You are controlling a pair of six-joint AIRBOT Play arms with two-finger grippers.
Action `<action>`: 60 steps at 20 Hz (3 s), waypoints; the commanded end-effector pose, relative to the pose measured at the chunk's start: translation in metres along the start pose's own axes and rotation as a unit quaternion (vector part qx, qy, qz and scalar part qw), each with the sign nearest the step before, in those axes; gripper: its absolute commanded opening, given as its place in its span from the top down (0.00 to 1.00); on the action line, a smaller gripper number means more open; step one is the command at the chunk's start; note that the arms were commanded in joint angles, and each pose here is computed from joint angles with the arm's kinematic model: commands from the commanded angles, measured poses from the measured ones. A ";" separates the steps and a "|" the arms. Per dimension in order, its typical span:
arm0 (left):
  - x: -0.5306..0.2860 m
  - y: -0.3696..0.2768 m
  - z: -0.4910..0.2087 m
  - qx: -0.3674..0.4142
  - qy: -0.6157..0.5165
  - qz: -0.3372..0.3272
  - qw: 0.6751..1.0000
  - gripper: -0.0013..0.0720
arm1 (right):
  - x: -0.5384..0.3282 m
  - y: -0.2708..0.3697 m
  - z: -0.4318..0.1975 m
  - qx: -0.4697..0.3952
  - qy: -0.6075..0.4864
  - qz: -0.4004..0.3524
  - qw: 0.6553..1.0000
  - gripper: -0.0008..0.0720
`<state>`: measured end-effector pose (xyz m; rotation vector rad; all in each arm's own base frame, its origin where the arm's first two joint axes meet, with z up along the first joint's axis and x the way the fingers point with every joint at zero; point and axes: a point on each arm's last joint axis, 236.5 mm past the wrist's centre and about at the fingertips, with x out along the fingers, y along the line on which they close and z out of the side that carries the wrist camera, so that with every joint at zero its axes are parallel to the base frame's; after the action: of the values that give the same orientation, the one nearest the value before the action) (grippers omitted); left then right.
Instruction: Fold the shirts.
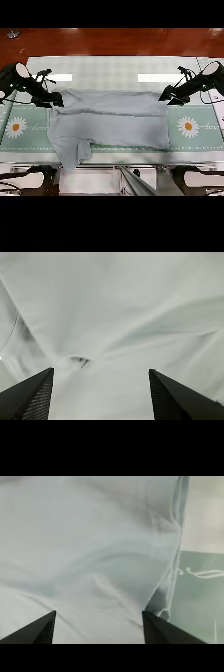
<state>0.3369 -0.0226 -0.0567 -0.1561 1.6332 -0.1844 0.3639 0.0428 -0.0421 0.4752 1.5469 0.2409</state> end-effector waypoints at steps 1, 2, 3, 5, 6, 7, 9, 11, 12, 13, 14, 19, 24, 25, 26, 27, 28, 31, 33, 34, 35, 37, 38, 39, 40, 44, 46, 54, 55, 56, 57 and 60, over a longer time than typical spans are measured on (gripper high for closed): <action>-0.015 0.011 -0.015 -0.011 0.004 -0.017 1.000 0.02 | -0.029 -0.016 -0.013 -0.007 -0.017 -0.026 0.999 0.14; -0.021 0.021 -0.022 -0.025 -0.001 -0.021 0.999 0.02 | -0.039 -0.025 -0.020 0.002 -0.032 -0.036 0.999 0.14; -0.025 0.033 -0.032 -0.052 -0.003 -0.028 0.998 0.02 | -0.044 -0.029 -0.026 0.020 -0.055 -0.032 0.998 0.14; -0.019 0.050 -0.062 -0.120 0.009 -0.064 0.991 0.02 | -0.043 -0.022 -0.043 0.038 -0.099 -0.007 0.994 0.14; -0.011 0.055 -0.080 -0.150 0.021 -0.080 0.985 0.02 | -0.038 -0.016 -0.055 0.036 -0.114 0.003 0.993 0.14; -0.001 0.060 -0.102 -0.179 0.037 -0.089 0.979 0.02 | -0.033 -0.009 -0.067 0.036 -0.123 0.014 0.992 0.14; 0.019 0.065 -0.145 -0.210 0.079 -0.089 0.970 0.02 | -0.024 0.002 -0.086 0.028 -0.131 0.024 0.991 0.14; 0.033 0.058 -0.169 -0.223 0.095 -0.102 0.965 0.02 | -0.021 0.013 -0.096 0.019 -0.140 0.034 0.989 0.14; 0.037 0.049 -0.168 -0.227 0.080 -0.116 0.964 0.02 | -0.022 0.020 -0.095 0.015 -0.148 0.043 0.988 0.14; 0.040 0.038 -0.164 -0.219 0.065 -0.136 0.964 0.02 | -0.023 0.026 -0.092 0.010 -0.156 0.049 0.986 0.14; 0.042 0.029 -0.162 -0.216 0.051 -0.151 0.963 0.02 | -0.024 0.031 -0.090 0.011 -0.162 0.057 0.985 0.14; 0.057 -0.003 -0.172 -0.212 0.031 -0.187 0.959 0.02 | -0.029 0.033 -0.077 0.026 -0.190 0.066 0.979 0.14; 0.063 -0.016 -0.177 -0.186 0.051 -0.180 0.965 0.02 | -0.030 0.034 -0.076 0.028 -0.192 0.067 0.979 0.14; 0.064 -0.021 -0.175 -0.176 0.050 -0.179 0.967 0.02 | -0.031 0.033 -0.073 0.031 -0.197 0.067 0.978 0.14; 0.066 -0.026 -0.172 -0.165 0.047 -0.178 0.969 0.02 | -0.032 0.033 -0.071 0.032 -0.203 0.066 0.976 0.14; 0.068 -0.030 -0.170 -0.152 0.045 -0.175 0.972 0.03 | -0.033 0.030 -0.069 0.032 -0.207 0.063 0.976 0.14; 0.069 -0.034 -0.170 -0.140 0.046 -0.172 0.974 0.17 | -0.036 0.024 -0.069 0.039 -0.207 0.059 0.976 0.14; 0.068 -0.033 -0.170 -0.106 0.045 -0.162 0.980 0.95 | -0.040 -0.022 -0.100 0.066 -0.146 0.003 0.987 0.14; 0.060 -0.032 -0.161 -0.101 0.032 -0.160 0.981 0.95 | -0.035 -0.070 -0.141 0.107 -0.072 -0.079 0.988 0.14; 0.054 -0.034 -0.153 -0.100 0.018 -0.165 0.981 0.95 | -0.032 -0.088 -0.161 0.128 -0.040 -0.113 0.985 0.14; 0.049 -0.037 -0.147 -0.100 0.005 -0.172 0.980 0.95 | -0.025 -0.096 -0.178 0.142 -0.011 -0.128 0.982 0.14; 0.042 -0.044 -0.138 -0.099 -0.012 -0.187 0.977 0.95 | -0.004 -0.083 -0.202 0.146 0.036 -0.091 0.984 0.14; 0.040 -0.047 -0.137 -0.100 -0.015 -0.192 0.976 0.95 | 0.006 -0.077 -0.210 0.152 0.049 -0.072 0.985 0.14; 0.040 -0.048 -0.136 -0.101 -0.016 -0.194 0.976 0.95 | 0.014 -0.072 -0.217 0.150 0.060 -0.058 0.985 0.14; 0.040 -0.048 -0.136 -0.101 -0.016 -0.195 0.976 0.95 | 0.022 -0.069 -0.225 0.154 0.071 -0.047 0.984 0.14; 0.040 -0.048 -0.137 -0.101 -0.015 -0.195 0.976 0.95 | 0.040 -0.047 -0.227 0.140 0.083 -0.015 0.986 0.14; 0.040 -0.048 -0.137 -0.101 -0.015 -0.195 0.976 0.95 | 0.052 -0.030 -0.218 0.120 0.080 0.004 0.990 0.14; 0.039 -0.049 -0.139 -0.100 -0.011 -0.197 0.975 0.95 | 0.070 -0.015 -0.183 0.132 0.064 0.016 0.989 0.34; 0.039 -0.049 -0.139 -0.100 -0.011 -0.197 0.975 0.95 | 0.068 -0.014 -0.180 0.130 0.059 0.017 0.990 0.41; 0.039 -0.049 -0.138 -0.100 -0.011 -0.197 0.975 0.95 | 0.066 -0.013 -0.176 0.126 0.055 0.017 0.990 0.66; 0.039 -0.049 -0.138 -0.099 -0.012 -0.197 0.975 0.95 | 0.065 -0.011 -0.174 0.114 0.052 0.022 0.992 0.95; 0.022 -0.049 -0.125 -0.085 -0.028 -0.195 0.977 0.95 | 0.054 0.000 -0.161 0.081 0.041 0.038 0.995 0.95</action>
<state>0.2016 -0.0737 -0.0702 -0.6267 1.5693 -0.3238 0.1940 0.0859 -0.0946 0.6776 1.6680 0.1380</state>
